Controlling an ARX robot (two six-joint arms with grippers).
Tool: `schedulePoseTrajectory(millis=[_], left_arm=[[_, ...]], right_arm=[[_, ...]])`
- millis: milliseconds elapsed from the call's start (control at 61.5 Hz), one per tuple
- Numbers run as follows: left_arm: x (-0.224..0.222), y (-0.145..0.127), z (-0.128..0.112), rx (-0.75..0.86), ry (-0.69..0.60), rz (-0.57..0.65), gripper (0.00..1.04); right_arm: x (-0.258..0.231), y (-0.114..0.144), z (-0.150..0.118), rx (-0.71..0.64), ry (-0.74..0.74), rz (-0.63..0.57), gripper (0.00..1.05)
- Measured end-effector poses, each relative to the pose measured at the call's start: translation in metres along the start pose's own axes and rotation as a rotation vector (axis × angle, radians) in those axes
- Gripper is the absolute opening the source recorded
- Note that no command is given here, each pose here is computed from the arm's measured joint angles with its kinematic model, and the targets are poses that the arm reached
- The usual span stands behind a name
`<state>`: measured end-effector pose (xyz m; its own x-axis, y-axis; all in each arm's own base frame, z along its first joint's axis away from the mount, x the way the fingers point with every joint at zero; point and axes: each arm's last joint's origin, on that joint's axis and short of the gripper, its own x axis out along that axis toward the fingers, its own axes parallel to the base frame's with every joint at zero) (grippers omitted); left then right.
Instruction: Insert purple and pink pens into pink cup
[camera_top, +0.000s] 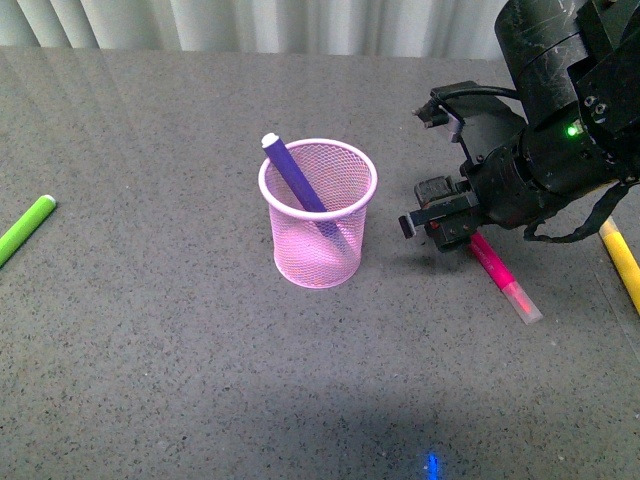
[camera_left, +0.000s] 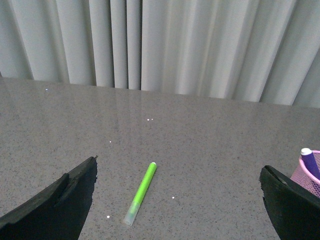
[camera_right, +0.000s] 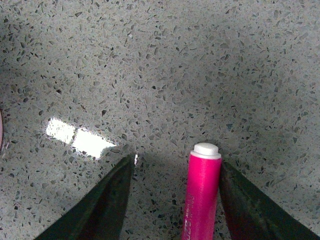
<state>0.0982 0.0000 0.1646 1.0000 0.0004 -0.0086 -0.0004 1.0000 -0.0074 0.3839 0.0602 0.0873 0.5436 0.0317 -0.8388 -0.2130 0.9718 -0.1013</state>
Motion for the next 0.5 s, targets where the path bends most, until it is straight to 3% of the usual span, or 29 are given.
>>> schedulePoseTrajectory(millis=[228, 406, 504], left_arm=[[0.0, 0.0, 0.0, 0.0, 0.0, 0.0, 0.97], [0.0, 0.0, 0.0, 0.0, 0.0, 0.0, 0.97], [0.0, 0.0, 0.0, 0.0, 0.0, 0.0, 0.97]], right_arm=[[-0.001, 0.001, 0.0, -0.001, -0.013, -0.006, 0.14], [-0.012, -0.001, 0.002, 0.002, -0.055, -0.02, 0.09], [-0.048, -0.005, 0.021, 0.013, -0.199, -0.042, 0.09]])
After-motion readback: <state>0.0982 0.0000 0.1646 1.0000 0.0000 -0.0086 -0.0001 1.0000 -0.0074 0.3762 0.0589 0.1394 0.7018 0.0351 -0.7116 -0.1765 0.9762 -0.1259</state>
